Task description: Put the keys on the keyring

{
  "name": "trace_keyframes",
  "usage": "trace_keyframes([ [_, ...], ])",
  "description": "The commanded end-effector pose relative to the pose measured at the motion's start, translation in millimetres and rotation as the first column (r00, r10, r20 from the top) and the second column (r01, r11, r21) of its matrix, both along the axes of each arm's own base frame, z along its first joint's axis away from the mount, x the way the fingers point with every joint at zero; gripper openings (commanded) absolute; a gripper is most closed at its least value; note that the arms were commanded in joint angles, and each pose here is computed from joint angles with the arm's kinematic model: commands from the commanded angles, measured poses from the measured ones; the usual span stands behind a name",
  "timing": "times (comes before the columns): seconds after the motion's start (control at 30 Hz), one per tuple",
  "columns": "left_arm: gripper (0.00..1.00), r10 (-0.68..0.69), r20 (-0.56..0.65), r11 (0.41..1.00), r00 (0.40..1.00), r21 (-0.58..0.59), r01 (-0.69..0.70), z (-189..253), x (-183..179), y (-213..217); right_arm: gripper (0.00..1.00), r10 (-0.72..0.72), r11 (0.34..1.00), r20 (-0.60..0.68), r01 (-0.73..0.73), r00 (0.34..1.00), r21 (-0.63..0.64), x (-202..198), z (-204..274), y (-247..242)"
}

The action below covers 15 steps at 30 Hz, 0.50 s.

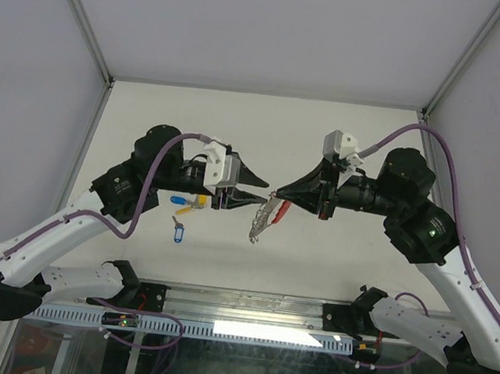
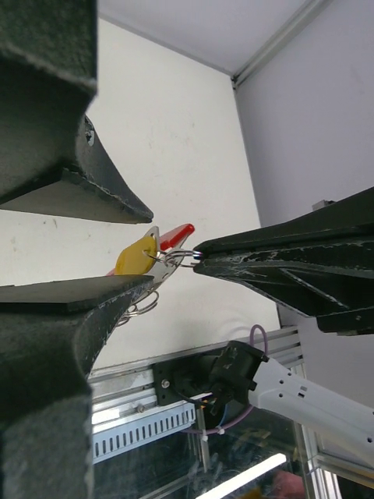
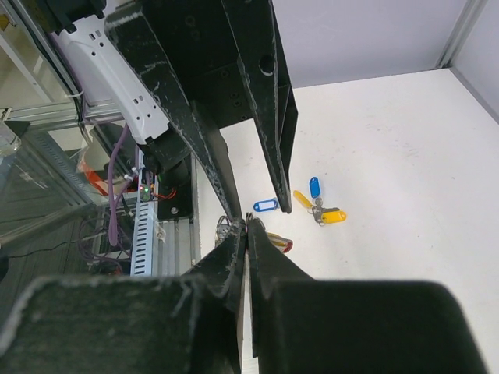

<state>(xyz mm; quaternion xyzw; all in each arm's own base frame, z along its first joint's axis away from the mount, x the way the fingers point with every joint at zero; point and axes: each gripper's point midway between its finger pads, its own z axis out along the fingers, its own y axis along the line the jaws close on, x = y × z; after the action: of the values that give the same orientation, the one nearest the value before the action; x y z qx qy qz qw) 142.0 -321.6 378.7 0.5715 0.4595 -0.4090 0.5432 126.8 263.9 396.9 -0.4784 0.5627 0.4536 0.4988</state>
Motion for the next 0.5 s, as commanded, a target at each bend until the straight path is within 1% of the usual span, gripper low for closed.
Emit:
trace_keyframes([
  [0.0, 0.32, -0.031, 0.059, 0.994, 0.998, -0.106, 0.037, 30.2, -10.9, 2.4, 0.00, 0.039, 0.997, 0.077, -0.044, 0.996, 0.067, -10.2, 26.1, -1.1],
  [0.2, 0.32, -0.054, 0.058, 0.990, 0.997, -0.129, 0.061, 33.2, -14.5, 0.3, 0.00, 0.063, 0.995, 0.082, -0.069, 0.995, 0.065, -13.4, 24.3, -0.1],
  [0.47, 0.31, -0.108, 0.032, 0.985, 0.994, -0.128, 0.111, 27.9, -18.7, -7.1, 0.00, 0.076, 0.994, 0.084, -0.082, 0.994, 0.070, -16.2, 26.4, -0.3],
])
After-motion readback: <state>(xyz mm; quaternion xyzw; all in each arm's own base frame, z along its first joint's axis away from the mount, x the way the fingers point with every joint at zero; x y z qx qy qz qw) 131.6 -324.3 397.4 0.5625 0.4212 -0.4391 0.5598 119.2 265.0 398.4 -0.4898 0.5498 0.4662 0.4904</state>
